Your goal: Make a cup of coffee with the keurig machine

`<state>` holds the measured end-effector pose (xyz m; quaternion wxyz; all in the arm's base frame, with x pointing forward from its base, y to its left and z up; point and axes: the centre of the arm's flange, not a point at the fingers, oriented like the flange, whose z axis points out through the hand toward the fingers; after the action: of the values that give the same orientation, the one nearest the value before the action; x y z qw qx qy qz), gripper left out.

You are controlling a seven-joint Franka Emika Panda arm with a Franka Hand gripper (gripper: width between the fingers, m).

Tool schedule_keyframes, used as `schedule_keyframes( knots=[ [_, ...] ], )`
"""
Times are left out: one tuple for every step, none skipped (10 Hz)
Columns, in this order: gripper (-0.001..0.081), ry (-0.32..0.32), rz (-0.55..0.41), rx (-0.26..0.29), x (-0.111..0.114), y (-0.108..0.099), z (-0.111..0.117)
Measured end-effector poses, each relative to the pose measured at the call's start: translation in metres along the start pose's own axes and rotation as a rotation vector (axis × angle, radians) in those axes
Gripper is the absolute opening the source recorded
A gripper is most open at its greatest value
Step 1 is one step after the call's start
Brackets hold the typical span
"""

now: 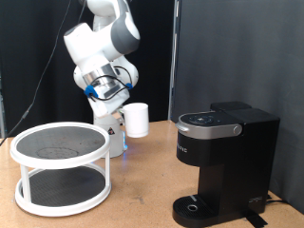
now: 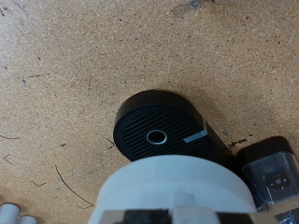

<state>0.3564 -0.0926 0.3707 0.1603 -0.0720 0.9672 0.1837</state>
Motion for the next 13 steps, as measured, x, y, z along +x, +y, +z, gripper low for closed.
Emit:
schedule_keyframes(
  knots=[
    [0.0003,0.000,0.000,0.000,0.001,-0.001,0.000],
    [0.0003,0.003,0.001,0.000,0.002,-0.001,0.001],
    [0.0003,0.008,0.000,0.002,0.003,-0.001,0.003],
    [0.0003,0.013,-0.001,0.010,0.005,-0.001,0.007],
    [0.0003,0.020,-0.002,0.022,0.006,-0.002,0.012],
    [0.0003,0.026,-0.001,0.037,0.005,-0.003,0.018],
    [0.0003,0.037,0.005,0.049,0.005,-0.004,0.026],
    [0.0003,0.052,0.013,0.061,0.005,-0.005,0.035],
    [0.0003,0.069,0.019,0.073,0.005,-0.005,0.045],
    [0.0003,0.088,0.022,0.080,0.005,-0.006,0.056],
    [0.0003,0.105,0.025,0.086,0.006,-0.006,0.066],
    [0.0003,0.125,0.030,0.084,0.006,-0.007,0.076],
    [0.0003,0.130,0.033,0.089,0.004,-0.007,0.083]
  ],
)
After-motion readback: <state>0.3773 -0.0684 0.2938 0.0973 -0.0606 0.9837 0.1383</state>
